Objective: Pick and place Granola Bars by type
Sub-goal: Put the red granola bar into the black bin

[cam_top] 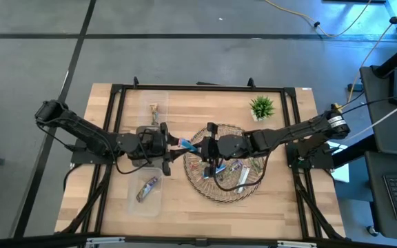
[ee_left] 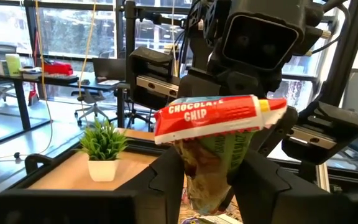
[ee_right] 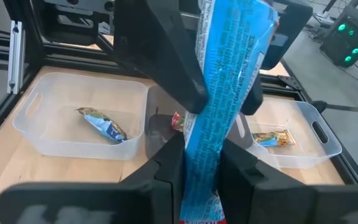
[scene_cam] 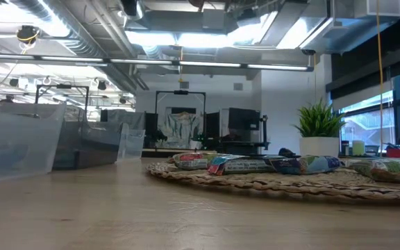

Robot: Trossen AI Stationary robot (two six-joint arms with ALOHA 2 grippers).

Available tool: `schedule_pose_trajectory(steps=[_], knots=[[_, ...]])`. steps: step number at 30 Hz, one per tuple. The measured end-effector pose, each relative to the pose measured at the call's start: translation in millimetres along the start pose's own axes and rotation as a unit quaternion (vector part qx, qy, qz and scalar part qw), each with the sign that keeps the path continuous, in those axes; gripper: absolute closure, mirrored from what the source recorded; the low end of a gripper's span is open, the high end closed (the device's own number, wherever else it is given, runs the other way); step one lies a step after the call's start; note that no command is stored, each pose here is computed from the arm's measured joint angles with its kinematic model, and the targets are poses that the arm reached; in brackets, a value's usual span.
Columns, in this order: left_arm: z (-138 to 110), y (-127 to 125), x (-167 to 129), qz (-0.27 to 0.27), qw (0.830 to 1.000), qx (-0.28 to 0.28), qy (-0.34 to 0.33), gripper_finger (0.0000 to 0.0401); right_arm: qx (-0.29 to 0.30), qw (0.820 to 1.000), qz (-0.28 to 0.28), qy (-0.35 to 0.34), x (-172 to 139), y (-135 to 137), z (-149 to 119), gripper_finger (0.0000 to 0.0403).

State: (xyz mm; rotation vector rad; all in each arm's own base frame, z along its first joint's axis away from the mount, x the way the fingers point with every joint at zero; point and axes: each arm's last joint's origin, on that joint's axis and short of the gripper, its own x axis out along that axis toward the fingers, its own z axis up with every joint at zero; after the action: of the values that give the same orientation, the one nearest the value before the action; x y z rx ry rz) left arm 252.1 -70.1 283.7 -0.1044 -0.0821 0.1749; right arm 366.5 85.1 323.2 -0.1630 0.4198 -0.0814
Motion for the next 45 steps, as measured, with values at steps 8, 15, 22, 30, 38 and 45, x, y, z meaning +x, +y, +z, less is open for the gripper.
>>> schedule_pose_trajectory(steps=[8,15,22,30,38,45], knots=[[-0.4,-0.3,-0.1,-0.003,1.000,0.004,0.002,0.0310,-0.001,1.000,0.024,0.003,0.2,0.8,-0.6,0.0322],[-4.4,0.1,-0.2,-0.001,1.000,0.015,0.021,0.0311,-0.004,0.999,0.044,0.020,0.0,1.4,-4.0,0.0294],[-5.2,1.7,-1.3,0.013,0.999,0.021,0.030,0.0311,0.020,0.996,0.046,0.078,-0.3,-0.8,-15.3,0.0183],[-11.2,16.5,-23.7,0.074,0.987,-0.028,0.137,0.0311,0.040,0.980,0.019,0.192,-3.5,-10.0,-37.2,0.0106],[-31.5,33.3,-54.7,0.148,0.934,-0.153,0.288,0.0311,0.027,0.973,0.001,0.228,-0.4,-15.0,-53.7,0.0108],[-46.5,42.5,-69.8,0.233,0.885,-0.192,0.355,0.0311,0.050,0.975,-0.004,0.217,11.5,-19.3,-76.4,0.0110]])
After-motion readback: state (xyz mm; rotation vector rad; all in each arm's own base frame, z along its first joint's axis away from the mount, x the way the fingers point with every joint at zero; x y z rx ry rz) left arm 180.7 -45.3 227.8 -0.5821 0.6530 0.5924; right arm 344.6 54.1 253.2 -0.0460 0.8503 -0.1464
